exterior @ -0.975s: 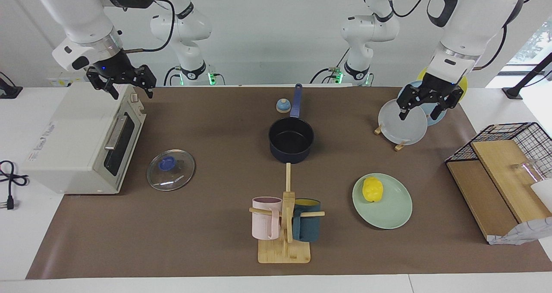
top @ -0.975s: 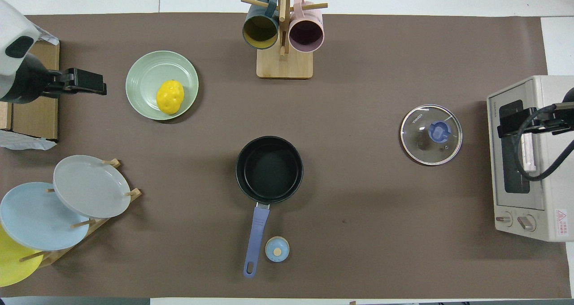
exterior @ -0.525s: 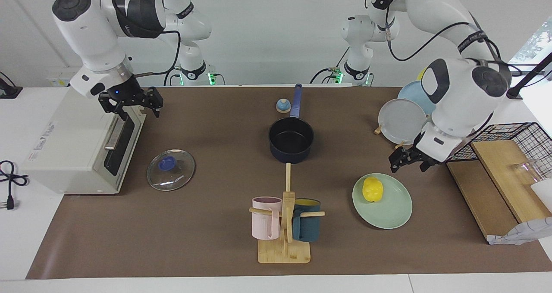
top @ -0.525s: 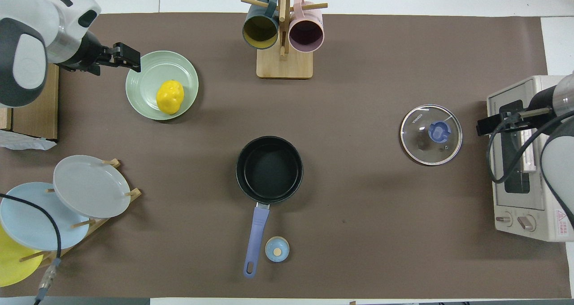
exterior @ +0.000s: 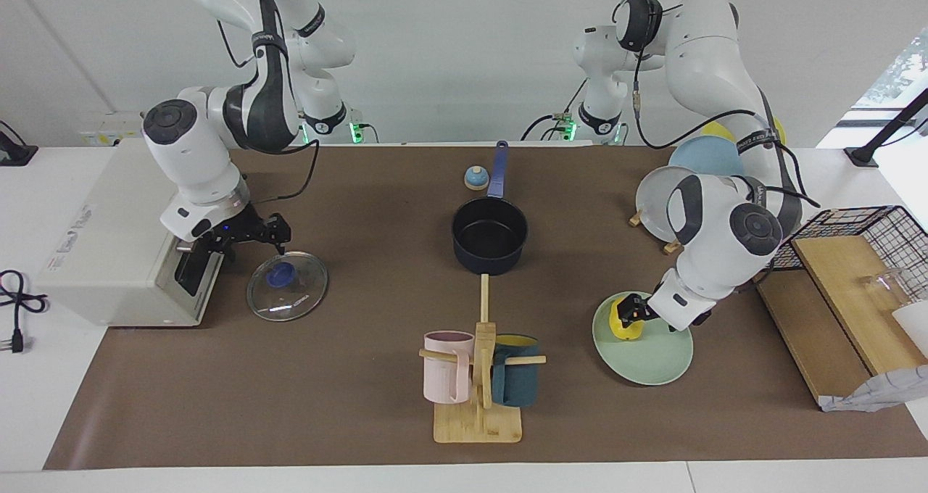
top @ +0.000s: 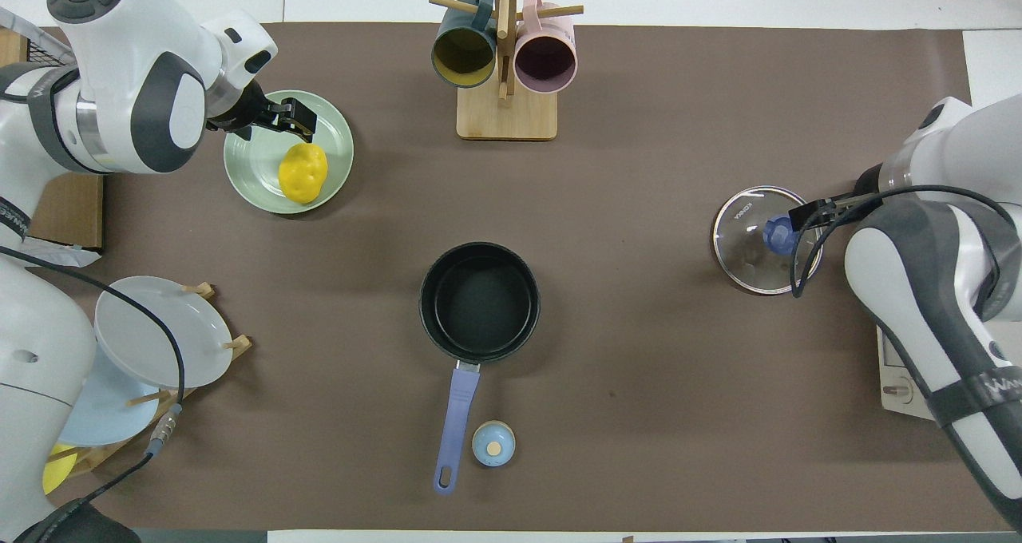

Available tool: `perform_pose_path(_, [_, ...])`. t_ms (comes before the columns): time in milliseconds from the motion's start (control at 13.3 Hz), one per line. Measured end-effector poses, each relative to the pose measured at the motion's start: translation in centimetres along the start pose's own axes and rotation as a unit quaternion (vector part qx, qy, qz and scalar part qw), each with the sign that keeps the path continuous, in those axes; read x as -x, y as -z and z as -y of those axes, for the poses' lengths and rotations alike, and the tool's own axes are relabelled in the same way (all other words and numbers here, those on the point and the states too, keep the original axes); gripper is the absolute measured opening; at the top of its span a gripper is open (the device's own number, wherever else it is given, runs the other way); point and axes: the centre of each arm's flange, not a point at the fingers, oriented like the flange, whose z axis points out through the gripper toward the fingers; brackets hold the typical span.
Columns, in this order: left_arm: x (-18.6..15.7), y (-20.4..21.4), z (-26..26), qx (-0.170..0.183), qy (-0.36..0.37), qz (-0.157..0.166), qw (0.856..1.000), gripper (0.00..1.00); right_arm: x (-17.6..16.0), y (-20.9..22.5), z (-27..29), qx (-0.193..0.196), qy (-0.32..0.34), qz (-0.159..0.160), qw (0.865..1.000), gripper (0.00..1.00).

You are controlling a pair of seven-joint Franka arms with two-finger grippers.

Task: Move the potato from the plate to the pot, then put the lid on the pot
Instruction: 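Reach the left gripper to the yellow potato while the right gripper reaches the lid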

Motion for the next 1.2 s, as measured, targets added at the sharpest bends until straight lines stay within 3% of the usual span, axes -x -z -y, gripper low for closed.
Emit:
perform_pose_path(450, [1.0,-4.3,-0.7,-0.001,-0.01,0.001,1.0,1.0,1.9,-5.3,0.9,0.002,0.005,-0.018,1.0,1.0])
perform_pose_path(900, [1.4,-4.5,-0.8,-0.001,-0.012,0.002,1.0,1.0,1.2,-7.4,1.9,0.003,0.015,-0.027,1.0,1.0])
perform_pose_path(1050, [1.4,-4.6,-0.8,-0.002,-0.016,0.003,1.0,0.95,1.2,-8.3,2.0,0.002,0.016,-0.022,1.0,1.0])
perform_pose_path(1200, [1.5,-4.5,-0.8,-0.002,-0.018,0.003,1.0,0.69,1.2,-8.4,2.0,0.002,0.017,-0.02,1.0,0.96])
